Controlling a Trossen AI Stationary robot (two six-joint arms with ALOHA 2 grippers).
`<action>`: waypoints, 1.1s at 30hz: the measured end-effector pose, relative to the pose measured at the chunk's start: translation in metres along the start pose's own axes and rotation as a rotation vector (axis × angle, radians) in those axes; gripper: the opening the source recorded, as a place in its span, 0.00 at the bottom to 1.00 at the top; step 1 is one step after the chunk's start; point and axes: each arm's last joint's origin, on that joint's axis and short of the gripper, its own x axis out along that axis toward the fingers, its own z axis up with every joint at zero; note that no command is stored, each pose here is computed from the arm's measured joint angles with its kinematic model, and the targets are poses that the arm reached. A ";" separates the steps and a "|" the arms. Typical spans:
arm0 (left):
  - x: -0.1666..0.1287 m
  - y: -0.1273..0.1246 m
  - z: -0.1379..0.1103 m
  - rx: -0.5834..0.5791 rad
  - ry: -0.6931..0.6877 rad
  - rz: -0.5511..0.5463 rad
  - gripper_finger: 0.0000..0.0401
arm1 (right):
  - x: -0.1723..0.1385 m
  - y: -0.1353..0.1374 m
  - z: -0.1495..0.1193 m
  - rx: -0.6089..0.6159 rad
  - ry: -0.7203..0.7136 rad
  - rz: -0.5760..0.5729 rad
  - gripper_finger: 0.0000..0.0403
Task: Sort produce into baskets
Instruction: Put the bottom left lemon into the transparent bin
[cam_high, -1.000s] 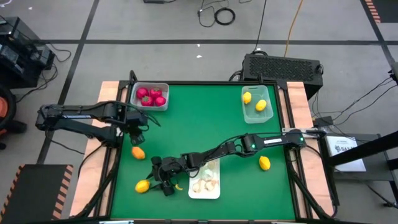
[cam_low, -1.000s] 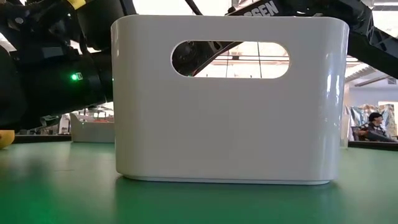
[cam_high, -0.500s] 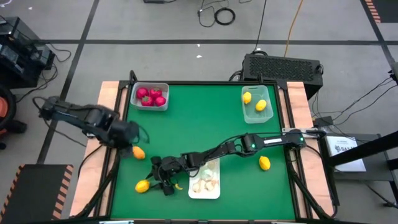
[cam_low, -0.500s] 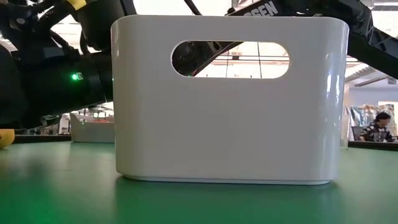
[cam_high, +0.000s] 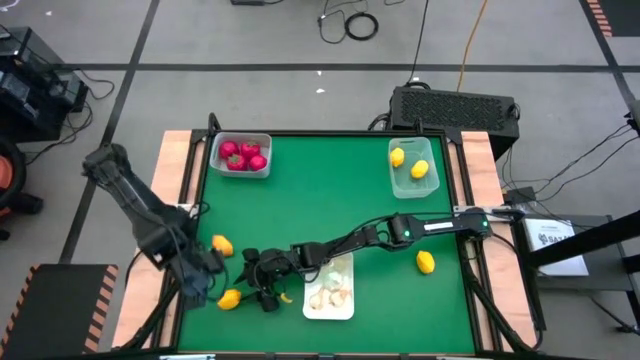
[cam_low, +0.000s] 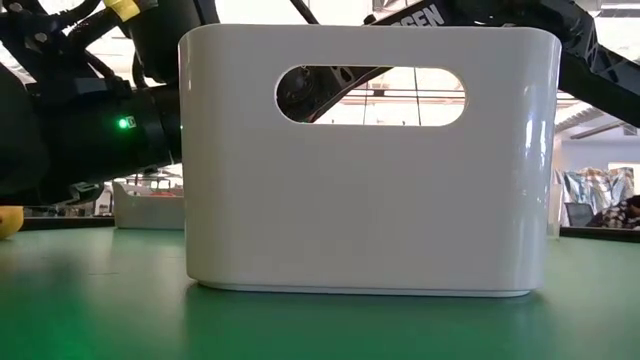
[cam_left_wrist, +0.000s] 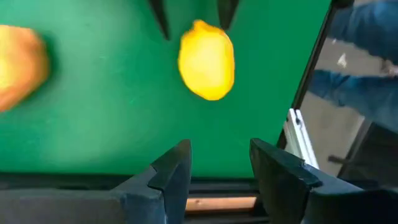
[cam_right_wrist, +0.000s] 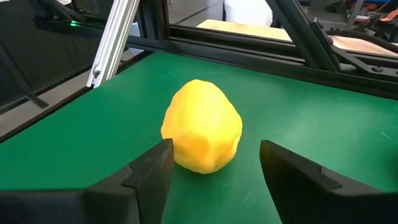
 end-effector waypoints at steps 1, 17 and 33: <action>0.007 -0.003 -0.001 0.016 0.006 0.005 0.42 | 0.000 0.000 0.000 0.000 0.000 0.000 0.60; 0.094 -0.033 -0.010 0.079 0.035 0.131 0.42 | 0.000 0.002 -0.001 0.029 0.015 0.004 0.76; 0.110 -0.027 -0.011 -0.040 0.010 0.069 0.01 | 0.001 0.003 -0.001 0.030 0.015 0.005 0.76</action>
